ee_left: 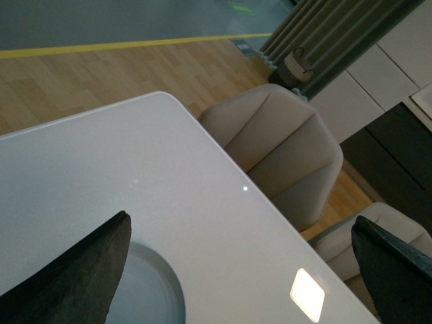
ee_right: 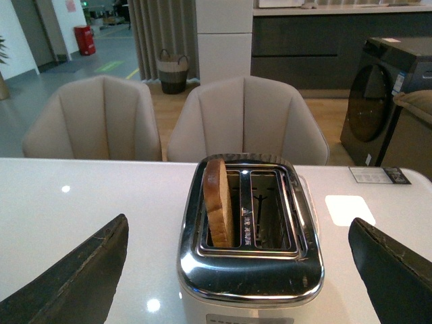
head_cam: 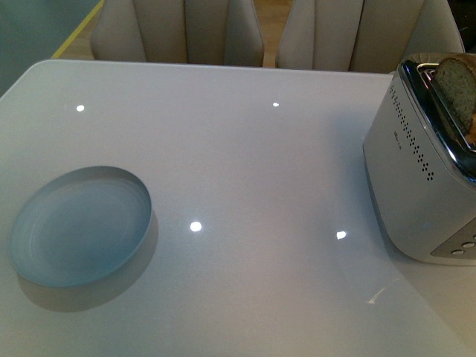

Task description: Left arm holds plate, right arm toasts bread

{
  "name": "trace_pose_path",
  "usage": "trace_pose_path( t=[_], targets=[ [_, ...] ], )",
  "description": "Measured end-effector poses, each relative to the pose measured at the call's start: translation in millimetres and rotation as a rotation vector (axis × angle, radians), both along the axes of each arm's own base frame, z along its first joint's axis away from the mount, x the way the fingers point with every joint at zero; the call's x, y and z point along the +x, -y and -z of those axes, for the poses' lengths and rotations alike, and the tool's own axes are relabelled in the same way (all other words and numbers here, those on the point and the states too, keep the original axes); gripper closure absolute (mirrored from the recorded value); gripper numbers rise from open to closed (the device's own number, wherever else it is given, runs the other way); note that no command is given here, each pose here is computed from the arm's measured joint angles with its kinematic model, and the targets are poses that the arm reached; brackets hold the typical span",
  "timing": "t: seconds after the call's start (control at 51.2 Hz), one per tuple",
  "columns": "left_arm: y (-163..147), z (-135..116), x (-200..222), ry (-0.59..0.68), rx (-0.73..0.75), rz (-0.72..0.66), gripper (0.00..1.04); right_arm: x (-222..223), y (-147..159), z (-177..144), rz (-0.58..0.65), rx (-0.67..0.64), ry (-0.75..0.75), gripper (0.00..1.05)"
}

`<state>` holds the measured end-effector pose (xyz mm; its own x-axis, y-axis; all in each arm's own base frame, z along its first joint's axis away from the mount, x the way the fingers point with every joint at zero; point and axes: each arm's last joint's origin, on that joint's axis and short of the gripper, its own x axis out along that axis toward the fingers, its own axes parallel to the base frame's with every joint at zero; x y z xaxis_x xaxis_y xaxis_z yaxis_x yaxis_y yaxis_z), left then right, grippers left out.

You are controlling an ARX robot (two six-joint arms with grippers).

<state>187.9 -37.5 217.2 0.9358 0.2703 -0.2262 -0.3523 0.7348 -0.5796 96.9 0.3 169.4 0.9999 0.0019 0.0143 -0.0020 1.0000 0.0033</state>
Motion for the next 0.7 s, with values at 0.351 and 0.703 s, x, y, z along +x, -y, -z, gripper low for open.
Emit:
trace_pose_path(
  t=[0.351,0.703],
  targets=[
    [-1.3,-3.0,-24.6,0.045,-0.034,-0.006,0.07,0.0,0.0,0.0,0.000,0.000,0.000,0.09],
    [-1.6,-2.1,-27.7,0.055,-0.055,-0.006,0.07,0.0,0.0,0.0,0.000,0.000,0.000,0.09]
  ],
)
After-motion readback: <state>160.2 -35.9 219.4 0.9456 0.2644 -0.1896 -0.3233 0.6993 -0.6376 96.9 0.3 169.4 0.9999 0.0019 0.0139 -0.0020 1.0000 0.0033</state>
